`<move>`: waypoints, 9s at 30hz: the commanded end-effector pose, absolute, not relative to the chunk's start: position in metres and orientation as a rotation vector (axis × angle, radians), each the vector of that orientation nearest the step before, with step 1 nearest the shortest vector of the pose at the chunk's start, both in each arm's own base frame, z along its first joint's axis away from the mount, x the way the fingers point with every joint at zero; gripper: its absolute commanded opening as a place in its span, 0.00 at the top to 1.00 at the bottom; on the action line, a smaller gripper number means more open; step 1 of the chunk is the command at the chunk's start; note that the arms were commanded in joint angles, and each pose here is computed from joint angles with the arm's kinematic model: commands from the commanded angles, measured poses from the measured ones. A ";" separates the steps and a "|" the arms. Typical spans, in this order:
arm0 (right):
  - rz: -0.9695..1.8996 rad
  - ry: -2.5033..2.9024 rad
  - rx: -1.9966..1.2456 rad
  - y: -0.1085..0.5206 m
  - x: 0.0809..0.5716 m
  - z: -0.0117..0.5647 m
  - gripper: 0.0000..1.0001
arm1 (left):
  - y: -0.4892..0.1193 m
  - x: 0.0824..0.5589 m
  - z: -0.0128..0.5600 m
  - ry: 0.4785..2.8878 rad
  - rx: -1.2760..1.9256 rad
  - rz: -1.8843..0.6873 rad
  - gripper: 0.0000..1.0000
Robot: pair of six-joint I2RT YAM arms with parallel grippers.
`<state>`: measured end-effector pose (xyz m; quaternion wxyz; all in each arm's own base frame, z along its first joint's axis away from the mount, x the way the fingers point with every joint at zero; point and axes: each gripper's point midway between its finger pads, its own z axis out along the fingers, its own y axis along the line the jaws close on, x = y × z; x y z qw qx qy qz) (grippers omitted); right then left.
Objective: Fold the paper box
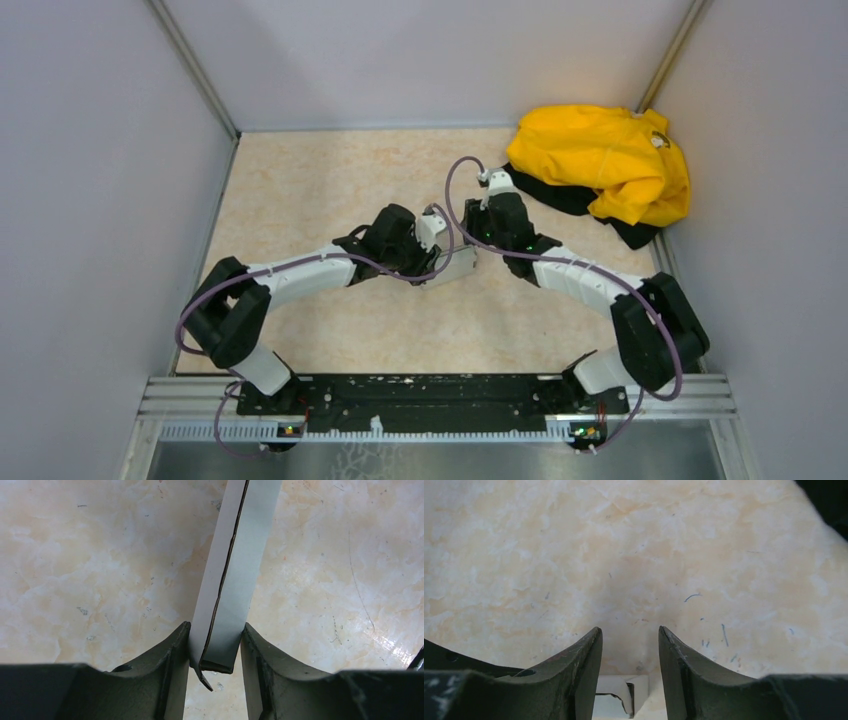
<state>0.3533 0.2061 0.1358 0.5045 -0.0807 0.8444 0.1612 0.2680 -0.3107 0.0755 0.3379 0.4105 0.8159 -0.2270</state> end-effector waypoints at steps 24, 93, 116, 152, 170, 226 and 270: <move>0.488 2.044 -0.239 0.206 0.316 0.119 0.66 | -0.322 0.296 0.068 2.097 1.041 -0.518 0.55; 0.760 2.124 -0.259 0.231 0.387 0.095 0.57 | -0.203 0.327 0.201 1.994 0.272 -0.443 0.45; 0.410 2.229 -0.257 0.195 0.347 0.090 0.61 | -0.239 0.270 0.111 2.179 0.247 -0.851 0.95; 0.694 2.176 -0.138 0.190 0.311 0.073 0.36 | -0.293 0.224 0.097 2.022 0.252 -1.319 0.01; 0.799 2.164 -0.161 0.199 0.300 0.074 0.35 | -0.307 0.211 0.087 2.033 0.246 -1.400 0.01; 0.899 2.148 -0.164 0.203 0.278 0.070 0.35 | -0.334 0.221 0.079 2.017 0.259 -1.413 0.01; 1.061 2.052 -0.265 0.233 0.234 0.144 0.33 | -0.321 0.206 0.135 1.956 0.271 -1.380 0.01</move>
